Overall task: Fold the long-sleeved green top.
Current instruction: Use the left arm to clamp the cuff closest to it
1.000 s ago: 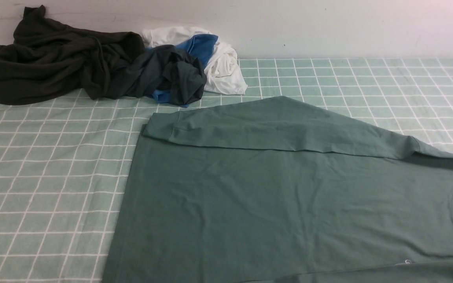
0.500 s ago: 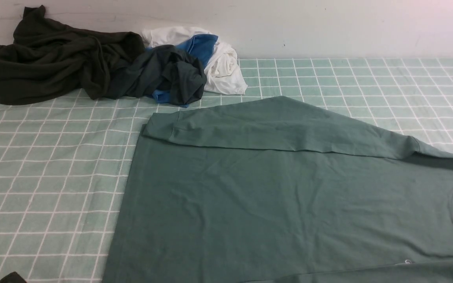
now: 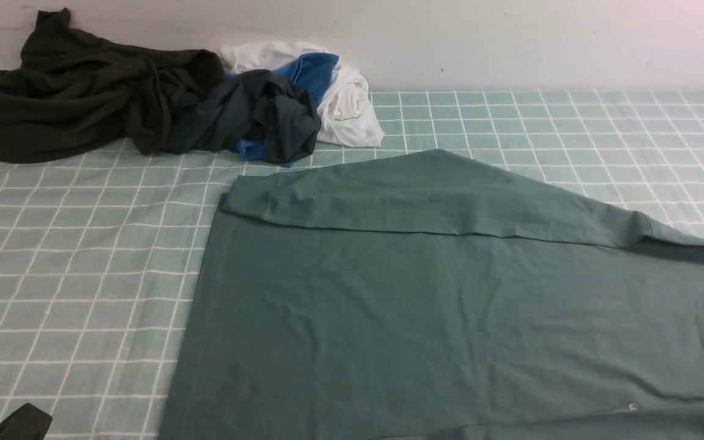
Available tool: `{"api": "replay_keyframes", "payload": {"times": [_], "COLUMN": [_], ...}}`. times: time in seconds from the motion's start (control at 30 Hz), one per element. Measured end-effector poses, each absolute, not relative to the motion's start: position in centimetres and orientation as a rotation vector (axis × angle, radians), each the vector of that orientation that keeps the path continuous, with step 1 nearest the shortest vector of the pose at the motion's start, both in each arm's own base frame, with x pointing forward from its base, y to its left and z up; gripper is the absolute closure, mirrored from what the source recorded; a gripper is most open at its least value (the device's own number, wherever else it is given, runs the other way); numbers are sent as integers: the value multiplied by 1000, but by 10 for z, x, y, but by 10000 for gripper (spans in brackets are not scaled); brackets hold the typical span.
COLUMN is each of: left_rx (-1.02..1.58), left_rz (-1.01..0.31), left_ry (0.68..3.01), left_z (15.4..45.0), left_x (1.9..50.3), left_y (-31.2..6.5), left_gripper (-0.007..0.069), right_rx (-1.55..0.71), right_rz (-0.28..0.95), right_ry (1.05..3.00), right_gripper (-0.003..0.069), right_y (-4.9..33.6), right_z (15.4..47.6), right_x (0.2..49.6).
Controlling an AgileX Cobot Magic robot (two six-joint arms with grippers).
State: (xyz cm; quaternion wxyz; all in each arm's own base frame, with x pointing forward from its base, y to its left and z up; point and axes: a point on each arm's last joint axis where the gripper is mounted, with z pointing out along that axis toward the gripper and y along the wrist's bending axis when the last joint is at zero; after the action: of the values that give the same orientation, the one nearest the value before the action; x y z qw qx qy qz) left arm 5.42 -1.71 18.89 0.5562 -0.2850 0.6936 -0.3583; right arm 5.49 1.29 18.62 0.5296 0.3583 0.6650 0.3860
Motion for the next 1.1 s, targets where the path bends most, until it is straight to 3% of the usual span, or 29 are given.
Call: {"api": "replay_keyframes", "payload": {"times": [0.23,0.37,0.5,0.53,0.57,0.7,0.87,1.1], "left_rx": [-185,-7,208,224,321,603,956,1212], "left_rz": [-513,-327,-121,-107,-79,-104,-149,-123], "left_ry": [1658,1869,2246,2272,2373,2523,2689,2806], "left_z": [258,287,319,319,325,313,269,204], "left_x": [48,66,111,112,130,155,167,178], "left_y": [-21,-20,-14,-13,-16,-43,-87,-126], "left_gripper": [628,628,628,628,628,625,568,363], "right_rx": [549,370,84,74,-28,-211,-497,-647], "right_rz": [661,483,224,217,176,232,310,288], "right_ry": [1645,1701,1928,1954,2057,2321,2624,2695], "right_gripper": [673,673,673,673,673,673,673,673], "right_y": [12,11,10,11,12,25,46,54], "right_z": [202,238,296,294,312,325,304,285], "right_x": [54,60,88,90,100,120,122,116]}}
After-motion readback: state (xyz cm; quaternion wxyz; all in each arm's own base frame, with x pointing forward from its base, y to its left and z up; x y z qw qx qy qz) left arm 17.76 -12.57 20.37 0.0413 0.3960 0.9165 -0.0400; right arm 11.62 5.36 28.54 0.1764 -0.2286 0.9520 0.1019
